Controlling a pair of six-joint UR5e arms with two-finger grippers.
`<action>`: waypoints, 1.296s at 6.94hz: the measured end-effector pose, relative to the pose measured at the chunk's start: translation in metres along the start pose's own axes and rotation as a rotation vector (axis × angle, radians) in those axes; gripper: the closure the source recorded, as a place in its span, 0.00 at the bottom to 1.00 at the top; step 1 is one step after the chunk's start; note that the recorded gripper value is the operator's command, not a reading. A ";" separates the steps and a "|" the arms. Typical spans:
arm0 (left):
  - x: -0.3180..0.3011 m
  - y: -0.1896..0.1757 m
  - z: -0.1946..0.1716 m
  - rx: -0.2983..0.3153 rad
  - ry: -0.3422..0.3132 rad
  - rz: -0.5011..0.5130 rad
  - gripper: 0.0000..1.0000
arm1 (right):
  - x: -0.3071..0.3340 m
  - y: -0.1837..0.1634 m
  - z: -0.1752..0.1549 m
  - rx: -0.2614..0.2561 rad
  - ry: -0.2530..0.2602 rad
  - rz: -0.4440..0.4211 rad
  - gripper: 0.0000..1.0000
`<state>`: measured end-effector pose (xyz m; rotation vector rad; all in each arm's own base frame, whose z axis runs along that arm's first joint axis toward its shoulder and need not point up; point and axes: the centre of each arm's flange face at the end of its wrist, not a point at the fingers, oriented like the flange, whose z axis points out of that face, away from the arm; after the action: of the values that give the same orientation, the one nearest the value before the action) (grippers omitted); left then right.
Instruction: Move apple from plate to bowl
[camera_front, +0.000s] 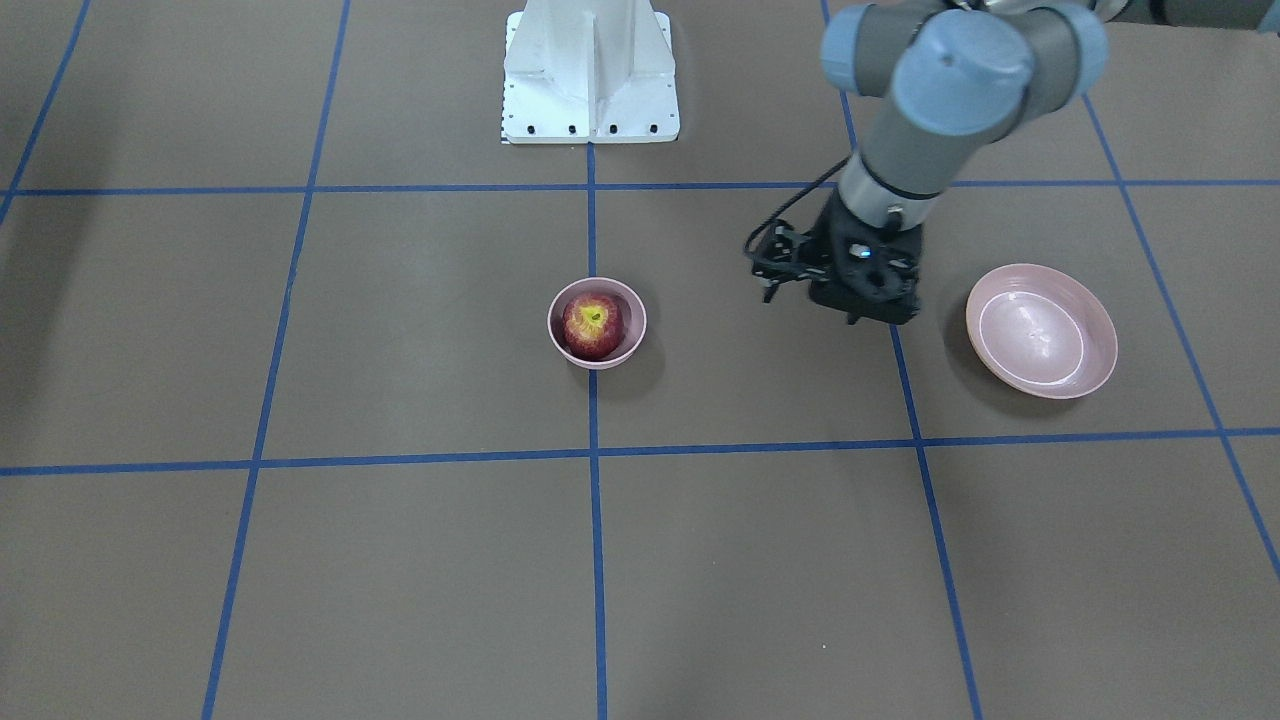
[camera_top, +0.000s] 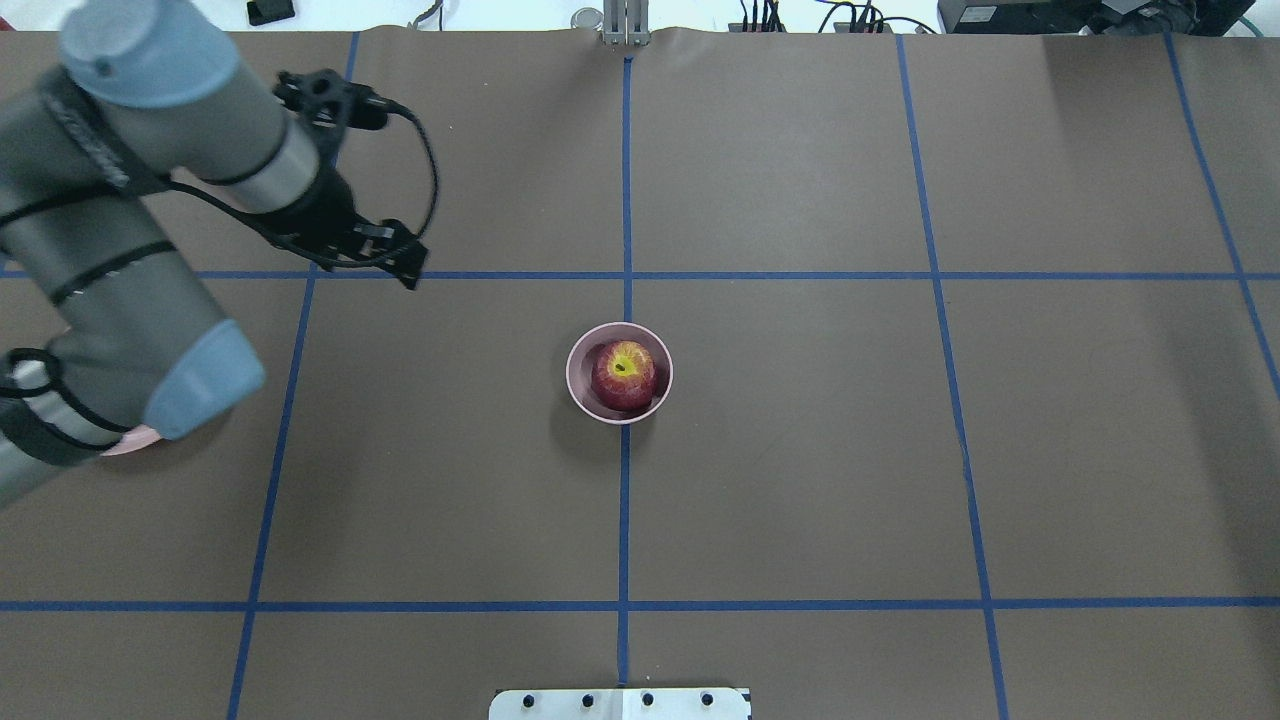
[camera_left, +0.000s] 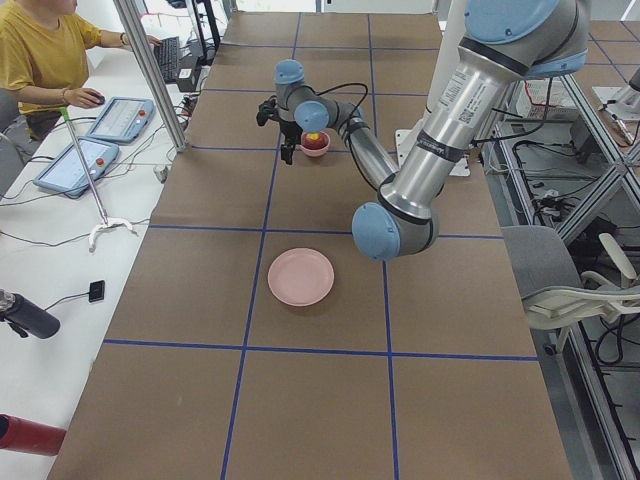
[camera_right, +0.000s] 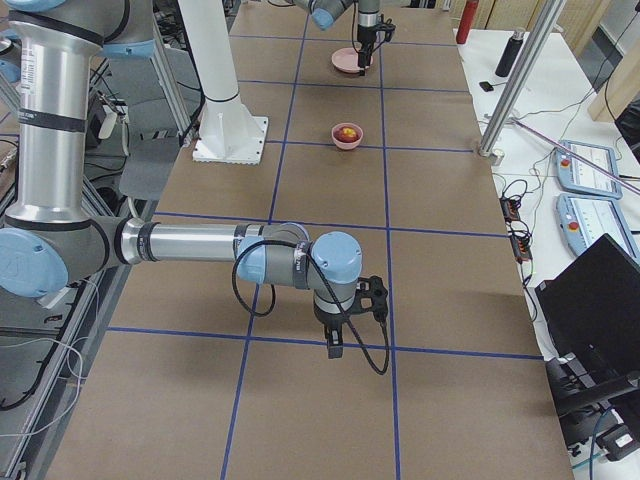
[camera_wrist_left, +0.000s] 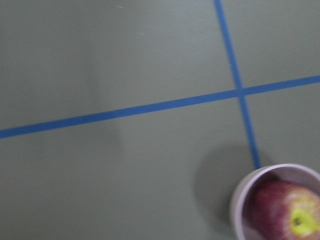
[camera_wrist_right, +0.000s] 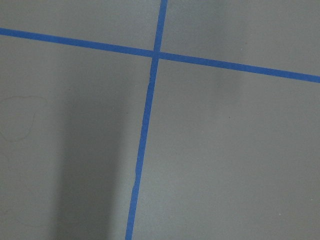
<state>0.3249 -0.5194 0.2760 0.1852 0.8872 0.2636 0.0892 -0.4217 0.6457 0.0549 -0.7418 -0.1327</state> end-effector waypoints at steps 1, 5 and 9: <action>-0.082 0.013 -0.021 -0.008 -0.022 0.060 0.03 | 0.000 0.000 0.000 -0.001 0.001 0.001 0.00; -0.365 0.111 -0.089 -0.078 -0.104 0.149 0.02 | 0.000 0.000 0.000 -0.001 0.002 0.000 0.00; -0.471 0.210 -0.092 -0.081 -0.123 0.001 0.02 | 0.000 0.000 0.000 -0.001 0.001 0.002 0.00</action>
<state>-0.0626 -0.4576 0.6227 0.1250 0.7531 0.2860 0.0893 -0.4215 0.6463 0.0531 -0.7403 -0.1310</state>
